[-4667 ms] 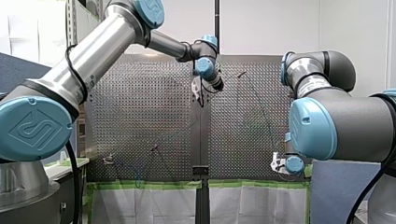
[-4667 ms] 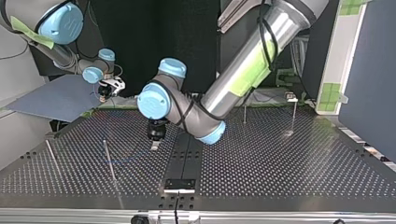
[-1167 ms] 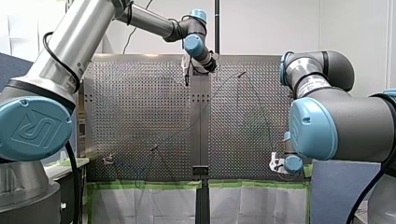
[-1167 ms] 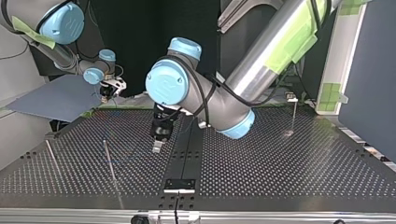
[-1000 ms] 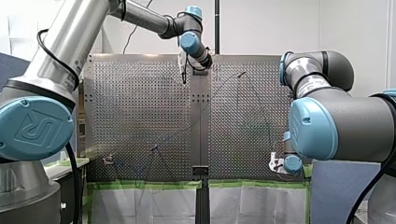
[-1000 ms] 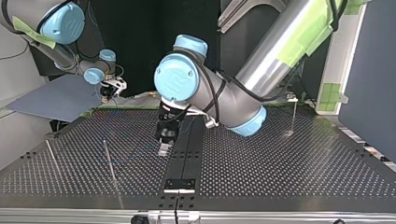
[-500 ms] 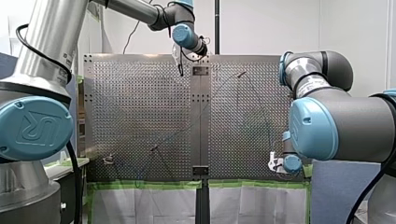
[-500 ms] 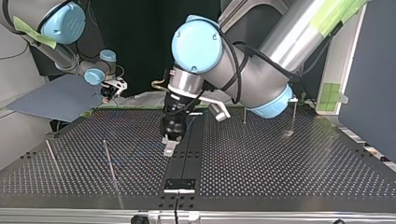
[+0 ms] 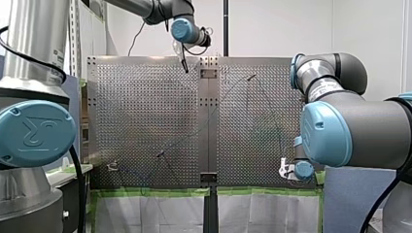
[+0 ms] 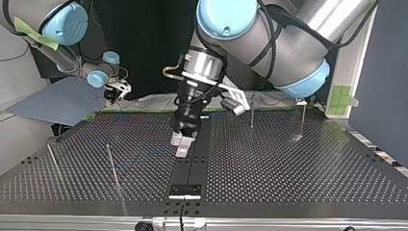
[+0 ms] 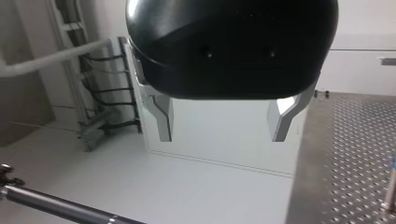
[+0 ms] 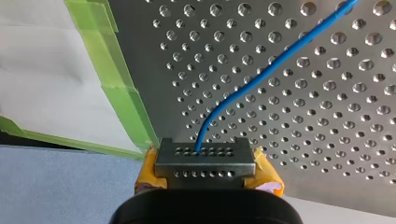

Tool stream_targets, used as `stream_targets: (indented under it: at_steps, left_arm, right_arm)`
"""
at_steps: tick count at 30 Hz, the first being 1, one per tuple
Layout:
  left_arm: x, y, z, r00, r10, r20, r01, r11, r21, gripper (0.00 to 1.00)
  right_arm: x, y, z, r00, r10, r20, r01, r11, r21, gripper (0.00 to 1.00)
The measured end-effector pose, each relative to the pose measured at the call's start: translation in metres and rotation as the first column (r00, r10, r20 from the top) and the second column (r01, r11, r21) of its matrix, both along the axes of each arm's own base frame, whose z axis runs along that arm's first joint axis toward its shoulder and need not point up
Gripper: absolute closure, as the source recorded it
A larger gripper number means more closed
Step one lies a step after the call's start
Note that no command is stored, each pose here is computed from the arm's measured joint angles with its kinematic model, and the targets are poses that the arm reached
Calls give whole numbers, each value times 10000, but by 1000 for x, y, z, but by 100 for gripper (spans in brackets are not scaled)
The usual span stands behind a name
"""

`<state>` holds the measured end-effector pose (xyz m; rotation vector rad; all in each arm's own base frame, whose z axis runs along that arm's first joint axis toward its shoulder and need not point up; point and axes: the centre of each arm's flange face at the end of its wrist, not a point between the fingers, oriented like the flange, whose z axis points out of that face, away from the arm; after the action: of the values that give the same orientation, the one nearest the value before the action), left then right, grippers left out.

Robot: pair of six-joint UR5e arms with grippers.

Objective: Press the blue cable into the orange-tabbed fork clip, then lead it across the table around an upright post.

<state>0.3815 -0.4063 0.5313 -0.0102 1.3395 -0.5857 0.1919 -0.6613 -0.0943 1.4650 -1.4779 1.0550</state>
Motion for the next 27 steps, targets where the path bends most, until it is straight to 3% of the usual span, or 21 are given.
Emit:
stream_targets:
  at_steps: [10, 27]
  left_arm:
    - [-26, 14, 5, 9979, -68, 651, 97, 9989, -449, 2]
    - [-32, 16, -58, 9976, -131, 685, 168, 9984, -538, 2]
  right_arm:
    - [0, 0, 0, 10000, 32, 5, -32, 10000, 7, 100]
    - [1, 0, 0, 10000, 48, 5, -48, 10000, 15, 100]
